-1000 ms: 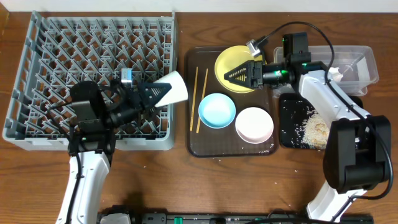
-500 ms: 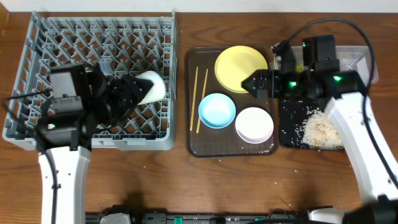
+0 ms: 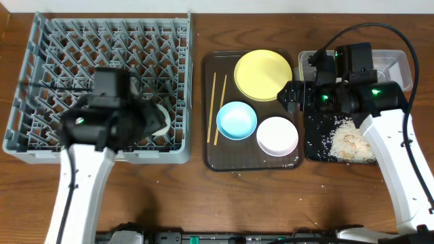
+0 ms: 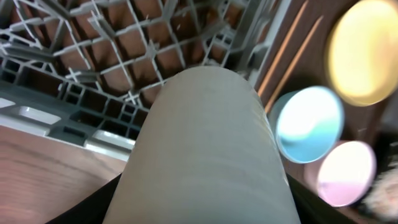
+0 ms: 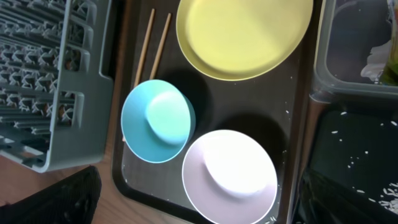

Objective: Sort waste into correct bins and load items into the dishwasher
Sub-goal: 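Lower the pale cup into the dish rack with the left gripper and release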

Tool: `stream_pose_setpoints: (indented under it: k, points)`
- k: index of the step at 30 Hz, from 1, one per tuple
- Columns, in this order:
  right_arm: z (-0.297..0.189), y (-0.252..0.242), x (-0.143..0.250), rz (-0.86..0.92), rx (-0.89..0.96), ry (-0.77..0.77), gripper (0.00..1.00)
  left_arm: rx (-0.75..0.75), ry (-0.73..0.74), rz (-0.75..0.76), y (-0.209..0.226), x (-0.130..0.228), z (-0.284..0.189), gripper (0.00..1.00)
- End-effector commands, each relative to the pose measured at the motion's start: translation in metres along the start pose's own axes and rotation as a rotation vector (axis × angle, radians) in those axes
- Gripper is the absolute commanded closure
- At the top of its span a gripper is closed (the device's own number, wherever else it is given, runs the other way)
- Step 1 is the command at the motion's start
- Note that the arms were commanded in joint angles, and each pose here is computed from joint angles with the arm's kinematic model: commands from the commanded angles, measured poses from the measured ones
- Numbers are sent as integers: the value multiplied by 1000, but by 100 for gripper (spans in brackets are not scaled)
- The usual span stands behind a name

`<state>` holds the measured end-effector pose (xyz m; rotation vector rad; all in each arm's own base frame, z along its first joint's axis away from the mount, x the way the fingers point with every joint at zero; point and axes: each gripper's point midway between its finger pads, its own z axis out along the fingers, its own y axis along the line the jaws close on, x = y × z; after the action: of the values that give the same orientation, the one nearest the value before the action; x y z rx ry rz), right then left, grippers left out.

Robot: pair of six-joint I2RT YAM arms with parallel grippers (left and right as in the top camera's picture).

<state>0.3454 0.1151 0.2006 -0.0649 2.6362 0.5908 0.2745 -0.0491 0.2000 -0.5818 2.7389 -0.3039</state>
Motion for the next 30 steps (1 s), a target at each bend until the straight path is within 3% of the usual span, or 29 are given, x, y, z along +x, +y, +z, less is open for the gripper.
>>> stream_pose_setpoints:
  k: [1, 10, 30]
  points:
    - [-1, 1, 2, -17, 12, 2, 1, -95, 14, 67, 4, 0, 12, 65]
    - [-1, 0, 5, -26, 15, 16, 1, -224, 181, 96, 11, 15, 59, 66]
    - [-2, 0, 7, -35, 16, 24, 1, -264, 196, 97, 18, 13, 86, 66]
